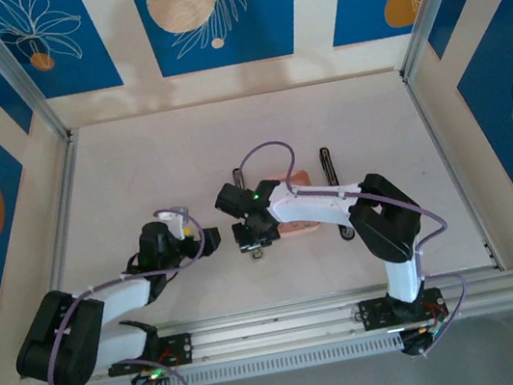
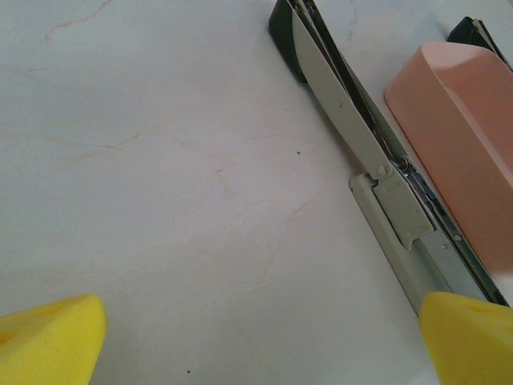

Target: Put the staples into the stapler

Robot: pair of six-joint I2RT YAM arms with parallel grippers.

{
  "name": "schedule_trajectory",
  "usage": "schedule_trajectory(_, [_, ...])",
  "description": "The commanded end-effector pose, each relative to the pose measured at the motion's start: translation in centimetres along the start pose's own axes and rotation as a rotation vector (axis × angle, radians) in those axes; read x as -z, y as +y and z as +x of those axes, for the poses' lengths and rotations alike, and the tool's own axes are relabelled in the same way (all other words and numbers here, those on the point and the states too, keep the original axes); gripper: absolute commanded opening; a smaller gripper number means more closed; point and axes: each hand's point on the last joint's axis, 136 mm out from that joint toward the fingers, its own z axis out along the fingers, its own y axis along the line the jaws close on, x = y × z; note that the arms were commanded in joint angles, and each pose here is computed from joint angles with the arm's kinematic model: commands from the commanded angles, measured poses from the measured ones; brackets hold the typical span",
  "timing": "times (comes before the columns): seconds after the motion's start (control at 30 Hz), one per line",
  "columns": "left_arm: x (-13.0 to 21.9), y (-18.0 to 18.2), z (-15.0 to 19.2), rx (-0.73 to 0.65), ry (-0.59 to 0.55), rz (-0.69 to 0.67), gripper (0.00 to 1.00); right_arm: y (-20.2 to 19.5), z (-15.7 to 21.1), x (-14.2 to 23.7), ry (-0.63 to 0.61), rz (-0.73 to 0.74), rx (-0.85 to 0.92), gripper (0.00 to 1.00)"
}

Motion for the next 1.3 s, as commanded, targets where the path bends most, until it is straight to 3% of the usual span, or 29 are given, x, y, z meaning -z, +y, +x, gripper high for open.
schedule_trajectory(0.0, [0.1, -0.3, -0.1, -0.032, -0.010, 0.005, 1.00, -0.3, 0.3, 1.2, 0.002, 0.024, -0.002, 0.30])
schedule_trajectory(0.57, [0.2, -0.4, 0.2, -0.038, -0.002, 0.003, 1.00, 0.1, 0.6, -0.2, 0.041, 0.073, 0.036, 0.33])
schedule_trajectory(1.0, [0.2, -0.4, 0.1, -0.040, -0.003, 0.004, 1.00, 0.2, 0.1, 1.4, -0.016, 0.075, 0.050, 0.34])
schedule_trajectory(1.27, [0.2, -0.4, 0.2, -0.045, -0.001, 0.003, 1.00, 0.1, 0.3, 0.7, 0.010, 0.083, 0.043, 0.34])
